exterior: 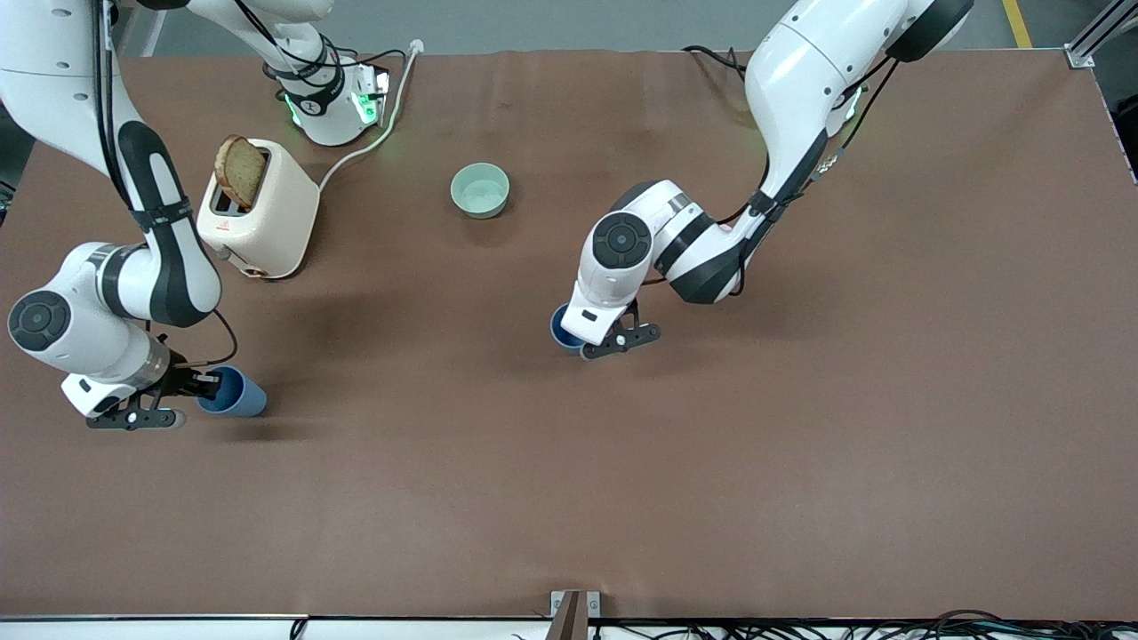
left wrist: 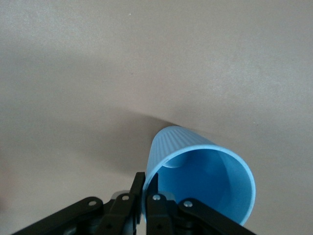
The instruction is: Stack blue cups with both arms
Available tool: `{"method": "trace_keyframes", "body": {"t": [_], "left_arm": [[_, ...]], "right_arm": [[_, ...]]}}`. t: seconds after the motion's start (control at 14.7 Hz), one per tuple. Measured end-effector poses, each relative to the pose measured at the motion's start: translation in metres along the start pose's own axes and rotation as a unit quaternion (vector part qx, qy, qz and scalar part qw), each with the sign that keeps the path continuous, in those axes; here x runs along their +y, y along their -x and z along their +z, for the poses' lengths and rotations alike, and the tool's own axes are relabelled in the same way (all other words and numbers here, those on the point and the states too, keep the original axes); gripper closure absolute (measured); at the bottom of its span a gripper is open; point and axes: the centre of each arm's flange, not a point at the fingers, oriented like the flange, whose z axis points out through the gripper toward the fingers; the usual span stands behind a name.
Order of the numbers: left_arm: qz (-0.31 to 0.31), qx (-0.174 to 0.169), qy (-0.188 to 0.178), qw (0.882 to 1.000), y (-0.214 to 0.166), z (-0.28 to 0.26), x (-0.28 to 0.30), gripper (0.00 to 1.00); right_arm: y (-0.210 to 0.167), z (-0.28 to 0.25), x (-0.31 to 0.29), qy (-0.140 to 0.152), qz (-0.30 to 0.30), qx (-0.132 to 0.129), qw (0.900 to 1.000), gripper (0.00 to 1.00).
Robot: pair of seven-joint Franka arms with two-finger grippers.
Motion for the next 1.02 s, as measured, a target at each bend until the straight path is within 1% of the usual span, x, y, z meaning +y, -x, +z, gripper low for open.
{"method": "trace_keyframes", "body": {"t": [0.07, 0.2, 0.34, 0.41, 0.48, 0.61, 0.68, 0.75, 0.81, 1.02], "left_arm": [[0.0, 0.002, 0.002, 1.0, -0.001, 0.0, 0.0, 0.86], [0.0, 0.013, 0.01, 1.0, -0.009, -0.013, 0.004, 0.68], [-0.01, 0.027, 0.004, 1.0, -0.028, -0.052, 0.002, 0.5], [-0.017, 0.035, -0.002, 0.999, -0.041, -0.084, -0.005, 0.39], [-0.018, 0.045, -0.008, 0.999, -0.056, -0.124, -0.018, 0.3], [-0.005, 0.071, -0.015, 0.997, -0.083, -0.213, -0.062, 0.12], [0.003, 0.085, -0.019, 0.996, -0.095, -0.258, -0.092, 0.03], [0.009, 0.095, -0.027, 0.995, -0.102, -0.297, -0.124, 0.0], [0.019, 0.1, -0.037, 0.994, -0.106, -0.33, -0.153, 0.0], [0.057, 0.113, -0.058, 0.99, -0.1, -0.392, -0.21, 0.0]], "right_arm": [[-0.004, -0.006, 0.0, 0.0, -0.001, -0.002, 1.0, 0.95], [-0.016, -0.027, -0.002, -0.003, -0.005, -0.016, 1.0, 0.95], [-0.037, -0.07, -0.017, -0.008, -0.018, -0.027, 0.999, 0.95], [-0.046, -0.093, -0.03, -0.01, -0.026, -0.027, 0.999, 0.95], [-0.053, -0.115, -0.046, -0.012, -0.03, -0.024, 0.999, 0.95], [-0.061, -0.149, -0.092, -0.022, -0.018, -0.013, 1.0, 0.95], [-0.062, -0.161, -0.125, -0.031, -0.004, -0.007, 0.999, 0.95], [-0.06, -0.17, -0.165, -0.043, 0.012, -0.005, 0.999, 0.95], [-0.055, -0.177, -0.205, -0.055, 0.027, -0.005, 0.998, 0.95], [-0.028, -0.194, -0.32, -0.091, 0.062, -0.018, 0.994, 0.95]]}}
